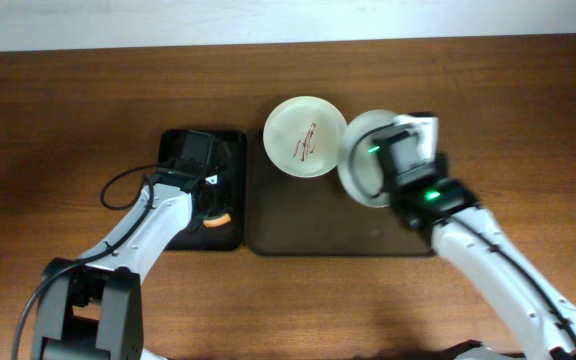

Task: Clean dirty plates on tray and stack at the side
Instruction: 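Lift the pale green plate with the right gripper and place it right of the tray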

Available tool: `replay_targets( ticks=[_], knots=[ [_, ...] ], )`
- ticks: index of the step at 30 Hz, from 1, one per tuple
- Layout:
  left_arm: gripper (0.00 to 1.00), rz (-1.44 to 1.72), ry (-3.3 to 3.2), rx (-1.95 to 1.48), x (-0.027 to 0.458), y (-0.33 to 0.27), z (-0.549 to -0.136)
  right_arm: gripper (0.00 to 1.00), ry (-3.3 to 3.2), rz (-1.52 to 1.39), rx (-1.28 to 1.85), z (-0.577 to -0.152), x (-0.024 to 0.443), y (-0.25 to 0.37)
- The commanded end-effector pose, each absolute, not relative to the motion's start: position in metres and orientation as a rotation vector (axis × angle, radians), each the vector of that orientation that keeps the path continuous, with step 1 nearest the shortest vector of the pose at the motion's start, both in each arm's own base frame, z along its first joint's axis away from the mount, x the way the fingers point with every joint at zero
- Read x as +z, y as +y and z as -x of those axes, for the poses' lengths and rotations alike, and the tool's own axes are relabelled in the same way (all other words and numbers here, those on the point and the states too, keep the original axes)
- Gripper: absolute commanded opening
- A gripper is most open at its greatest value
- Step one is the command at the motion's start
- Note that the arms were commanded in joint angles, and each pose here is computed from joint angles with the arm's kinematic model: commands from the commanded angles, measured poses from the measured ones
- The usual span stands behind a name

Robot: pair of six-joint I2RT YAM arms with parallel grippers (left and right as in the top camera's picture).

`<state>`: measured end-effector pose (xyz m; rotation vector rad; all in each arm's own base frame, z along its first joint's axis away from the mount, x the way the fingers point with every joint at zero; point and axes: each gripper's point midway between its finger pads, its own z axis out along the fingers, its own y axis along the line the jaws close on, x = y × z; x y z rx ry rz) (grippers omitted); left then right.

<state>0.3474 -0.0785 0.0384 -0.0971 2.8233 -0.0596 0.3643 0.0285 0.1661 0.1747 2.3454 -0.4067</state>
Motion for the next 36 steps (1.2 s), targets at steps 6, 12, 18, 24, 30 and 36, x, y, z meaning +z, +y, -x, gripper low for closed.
replay_targets(
  ticks=[6,12,18,24,30,36],
  knots=[
    [0.00,0.082,2.831,-0.039,0.035,-0.075,-0.346,0.04,2.368,-0.801,0.035,-0.347,0.160,-0.089],
    [0.00,0.080,2.833,-0.053,0.035,-0.077,-0.346,0.04,2.314,-1.168,0.086,-0.314,0.129,-0.175],
    [0.00,0.080,2.833,-0.053,0.035,-0.077,-0.346,0.04,2.343,-1.345,0.135,-0.302,0.080,-0.205],
    [0.00,0.080,2.833,-0.053,0.035,-0.077,-0.346,0.04,2.330,-1.336,0.170,-0.312,0.069,-0.212],
    [0.00,0.080,2.833,-0.053,0.035,-0.077,-0.346,0.33,2.302,-1.137,0.488,-0.343,0.091,-0.176],
    [0.00,0.080,2.833,-0.053,0.035,-0.077,-0.346,0.40,2.455,-0.641,0.798,-0.370,0.105,-0.065]
  ],
)
